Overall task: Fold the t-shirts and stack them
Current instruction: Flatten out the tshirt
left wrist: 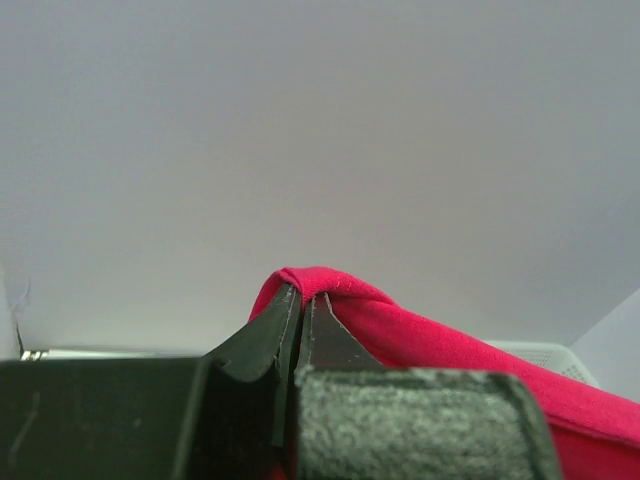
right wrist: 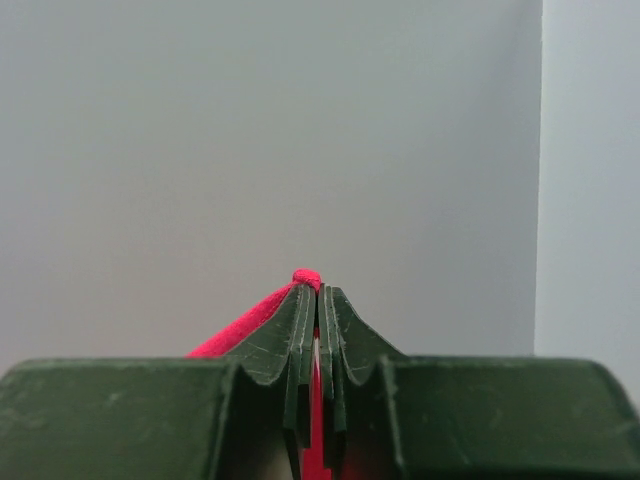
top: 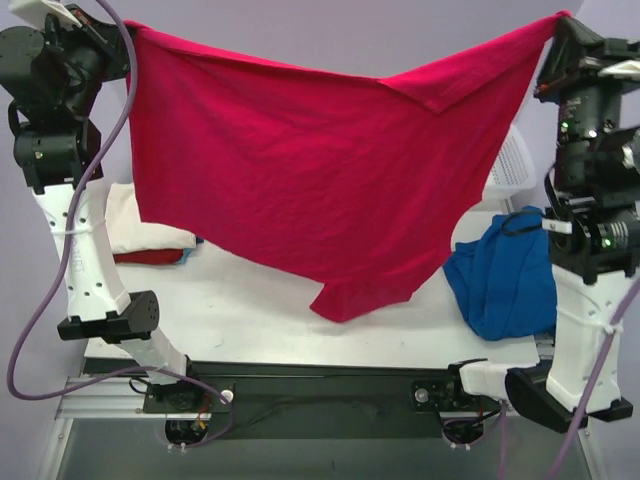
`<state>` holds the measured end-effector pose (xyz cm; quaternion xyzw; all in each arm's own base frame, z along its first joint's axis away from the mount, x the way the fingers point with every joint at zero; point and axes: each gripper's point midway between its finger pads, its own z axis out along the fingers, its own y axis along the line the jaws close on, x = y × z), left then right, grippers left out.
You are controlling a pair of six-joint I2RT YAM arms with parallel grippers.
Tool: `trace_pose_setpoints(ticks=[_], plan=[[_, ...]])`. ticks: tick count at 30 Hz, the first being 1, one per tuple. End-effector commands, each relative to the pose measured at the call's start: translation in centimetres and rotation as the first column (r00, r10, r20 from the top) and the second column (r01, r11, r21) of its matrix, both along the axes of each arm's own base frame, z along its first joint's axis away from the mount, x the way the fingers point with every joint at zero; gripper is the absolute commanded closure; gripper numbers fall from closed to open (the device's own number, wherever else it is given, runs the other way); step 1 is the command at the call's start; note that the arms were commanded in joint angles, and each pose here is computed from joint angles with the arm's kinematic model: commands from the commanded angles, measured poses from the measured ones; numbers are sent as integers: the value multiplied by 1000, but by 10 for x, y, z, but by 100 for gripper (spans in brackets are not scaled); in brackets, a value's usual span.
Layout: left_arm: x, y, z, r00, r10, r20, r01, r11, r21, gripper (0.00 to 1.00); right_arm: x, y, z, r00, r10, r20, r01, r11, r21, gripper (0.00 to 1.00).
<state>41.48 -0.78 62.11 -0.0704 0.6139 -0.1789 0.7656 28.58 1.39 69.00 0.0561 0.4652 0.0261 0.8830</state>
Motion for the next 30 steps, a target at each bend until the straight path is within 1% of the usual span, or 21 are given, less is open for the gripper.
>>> trace_pose_setpoints(ticks=[1, 3, 4, 5, 7, 8, 10, 11, 12, 13, 14, 15, 16, 17, 18, 20, 24, 25, 27, 29, 30], plan=[[31, 15, -26, 997, 49, -59, -50, 999, -6, 100, 24, 6, 7, 999, 6, 33, -6, 1000, 11, 100], [44, 14, -40, 996, 36, -84, -37, 999, -11, 100, 48, 15, -2, 999, 38, 1, -38, 999, 19, 100], [59, 15, -61, 991, 33, -132, -36, 999, -18, 100, 57, 18, -7, 998, 58, -12, -57, 998, 40, 100], [66, 15, -71, 988, 29, -155, -34, 999, -29, 100, 77, 23, -19, 997, 65, -47, -63, 997, 45, 100], [83, 17, -90, 983, 26, -184, -33, 999, -38, 100, 96, 27, -29, 994, 74, -82, -69, 996, 59, 100], [91, 18, -104, 977, 24, -213, -34, 998, -43, 100, 119, 31, -44, 989, 78, -124, -71, 995, 65, 100], [109, 20, -122, 970, 24, -241, -37, 998, -47, 100, 135, 32, -51, 986, 74, -147, -64, 996, 68, 100], [114, 21, -125, 970, 26, -243, -40, 998, -53, 100, 156, 34, -65, 981, 65, -182, -53, 996, 67, 100], [120, 22, -125, 972, 25, -235, -39, 997, -59, 100, 165, 34, -69, 980, 59, -191, -47, 997, 66, 100], [133, 23, -137, 967, 21, -252, -41, 996, -74, 100, 165, 29, -59, 984, 49, -172, -37, 997, 71, 100], [139, 23, -139, 968, 15, -252, -36, 996, -80, 100, 184, 28, -71, 979, 39, -198, -26, 997, 72, 100], [140, 22, -124, 977, 11, -214, -30, 996, -84, 100, 190, 27, -71, 980, 38, -196, -22, 996, 82, 100], [153, 23, -136, 973, 5, -233, -28, 995, -97, 100, 193, 25, -69, 981, 37, -190, -20, 996, 88, 100], [156, 21, -132, 976, -4, -219, -19, 995, -102, 100, 199, 22, -65, 983, 41, -178, -24, 995, 93, 100], [154, 21, -116, 983, -6, -182, -13, 995, -102, 100, 198, 20, -60, 986, 51, -162, -33, 993, 110, 100], [162, 24, -116, 985, -8, -171, -12, 993, -119, 100, 195, 17, -50, 990, 57, -129, -42, 993, 111, 100], [151, 35, -93, 995, -7, -103, -9, 989, -150, 100, 176, 7, -26, 997, 52, -56, -46, 994, 102, 100], [150, 34, -92, 995, -21, -98, 5, 987, -162, 100, 166, 5, -16, 998, 54, -32, -50, 994, 101, 100], [142, 35, -82, 996, -23, -82, 10, 988, -156, 100, 161, 1, -14, 998, 54, -23, -52, 994, 95, 100], [135, 34, -78, 996, -24, -85, 11, 989, -149, 100, 141, -1, -4, 998, 59, 4, -60, 994, 93, 100], [124, 33, -68, 997, -22, -69, 12, 990, -138, 100, 149, -1, -19, 998, 59, -36, -56, 994, 92, 100]])
